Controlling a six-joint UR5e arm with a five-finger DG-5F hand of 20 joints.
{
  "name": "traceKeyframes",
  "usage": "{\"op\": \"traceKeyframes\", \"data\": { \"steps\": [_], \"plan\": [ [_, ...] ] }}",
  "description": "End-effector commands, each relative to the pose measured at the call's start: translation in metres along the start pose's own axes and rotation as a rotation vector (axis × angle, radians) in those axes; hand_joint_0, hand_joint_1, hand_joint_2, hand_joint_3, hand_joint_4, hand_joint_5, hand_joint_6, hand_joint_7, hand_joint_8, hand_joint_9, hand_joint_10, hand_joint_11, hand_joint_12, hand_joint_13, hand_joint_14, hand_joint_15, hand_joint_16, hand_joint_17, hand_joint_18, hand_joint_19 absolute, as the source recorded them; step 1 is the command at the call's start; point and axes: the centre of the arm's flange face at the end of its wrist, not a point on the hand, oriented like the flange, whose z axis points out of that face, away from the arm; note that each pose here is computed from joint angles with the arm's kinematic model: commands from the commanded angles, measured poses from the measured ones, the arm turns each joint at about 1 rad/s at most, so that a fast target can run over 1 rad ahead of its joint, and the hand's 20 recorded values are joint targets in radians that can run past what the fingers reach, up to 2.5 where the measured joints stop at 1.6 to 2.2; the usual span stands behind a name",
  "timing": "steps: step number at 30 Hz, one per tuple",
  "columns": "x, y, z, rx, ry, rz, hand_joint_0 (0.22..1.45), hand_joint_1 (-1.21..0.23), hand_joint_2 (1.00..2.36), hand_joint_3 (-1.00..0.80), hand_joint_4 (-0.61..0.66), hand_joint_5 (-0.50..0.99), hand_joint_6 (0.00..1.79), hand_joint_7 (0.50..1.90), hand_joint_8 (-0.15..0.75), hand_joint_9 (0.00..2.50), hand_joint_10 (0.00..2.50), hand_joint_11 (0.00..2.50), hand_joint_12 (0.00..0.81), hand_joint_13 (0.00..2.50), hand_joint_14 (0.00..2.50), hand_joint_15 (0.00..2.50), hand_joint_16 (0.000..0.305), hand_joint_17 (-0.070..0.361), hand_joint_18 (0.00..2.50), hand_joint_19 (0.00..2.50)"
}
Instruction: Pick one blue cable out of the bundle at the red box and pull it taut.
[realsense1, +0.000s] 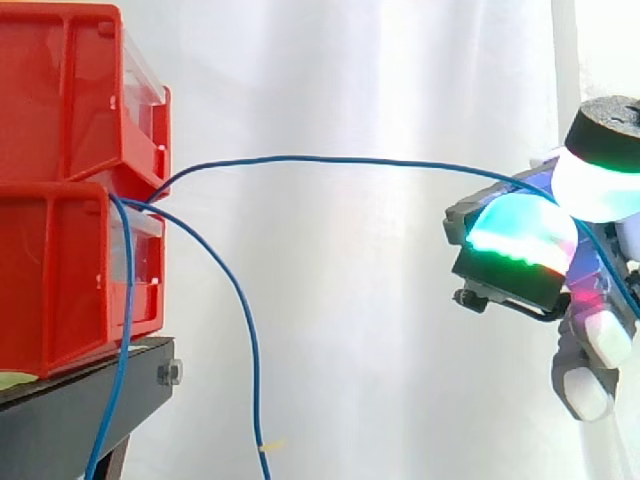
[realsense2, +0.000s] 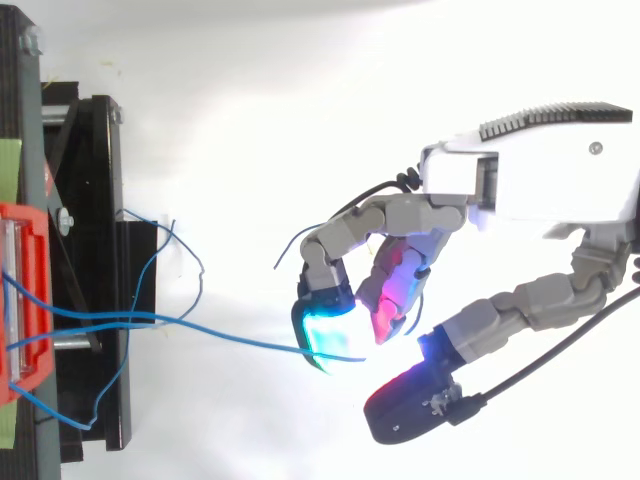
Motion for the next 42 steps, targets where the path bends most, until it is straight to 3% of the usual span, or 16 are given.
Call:
{"op": "traceKeyframes", "data": {
  "steps": [1,5,10,13,19,27,37,42],
  "plan": [
    [0.0011,-0.0004,0.0007,0.0,0.001,0.003,0.62,-0.73,1.02,-0.27,-0.11,0.11,0.51,1.24,0.328,1.07,0.0,0.0,0.409,0.86,0.0,0.2,0.053,0.12,0.63,0.32],
    [0.0012,-0.0004,0.0007,-0.001,0.003,0.018,0.62,-0.74,1.02,-0.27,-0.11,0.11,0.51,1.24,0.333,1.09,0.0,0.0,0.406,0.87,0.0,0.2,0.053,0.12,0.64,0.32],
    [0.0012,-0.0005,0.0005,0.001,0.003,0.107,0.6,-0.72,1.02,-0.34,-0.14,0.1,0.5,1.26,0.345,1.14,0.0,0.0,0.402,0.87,0.01,0.21,0.053,0.12,0.64,0.32],
    [0.001,-0.0001,-0.0005,0.004,0.004,0.125,0.58,-0.74,1.01,-0.37,-0.11,0.1,0.5,1.26,0.352,1.17,0.0,0.01,0.404,0.88,0.0,0.21,0.054,0.121,0.64,0.33],
    [0.0015,-0.0006,-0.0011,0.009,0.009,0.122,0.57,-0.8,1.01,-0.44,-0.08,0.11,0.5,1.3,0.353,1.23,0.0,0.03,0.406,0.93,0.01,0.22,0.053,0.119,0.71,0.36],
    [0.0016,-0.0013,-0.0011,0.011,0.01,0.119,0.53,-0.8,1.0,-0.5,-0.03,0.12,0.5,1.25,0.334,1.28,0.0,0.0,0.406,0.99,0.01,0.22,0.055,0.123,0.79,0.36],
    [0.0036,0.0004,-0.0007,0.005,0.013,0.107,0.54,-0.55,1.0,-0.5,-0.03,0.12,0.5,1.22,0.269,1.34,0.0,0.0,0.396,1.03,0.01,0.23,0.054,0.121,0.81,0.38],
    [0.0046,0.001,-0.0003,0.002,0.014,0.096,0.55,-0.55,1.01,-0.44,-0.03,0.12,0.5,1.22,0.255,1.34,0.0,0.0,0.391,1.02,0.01,0.23,0.054,0.121,0.79,0.38]
  ]
}}
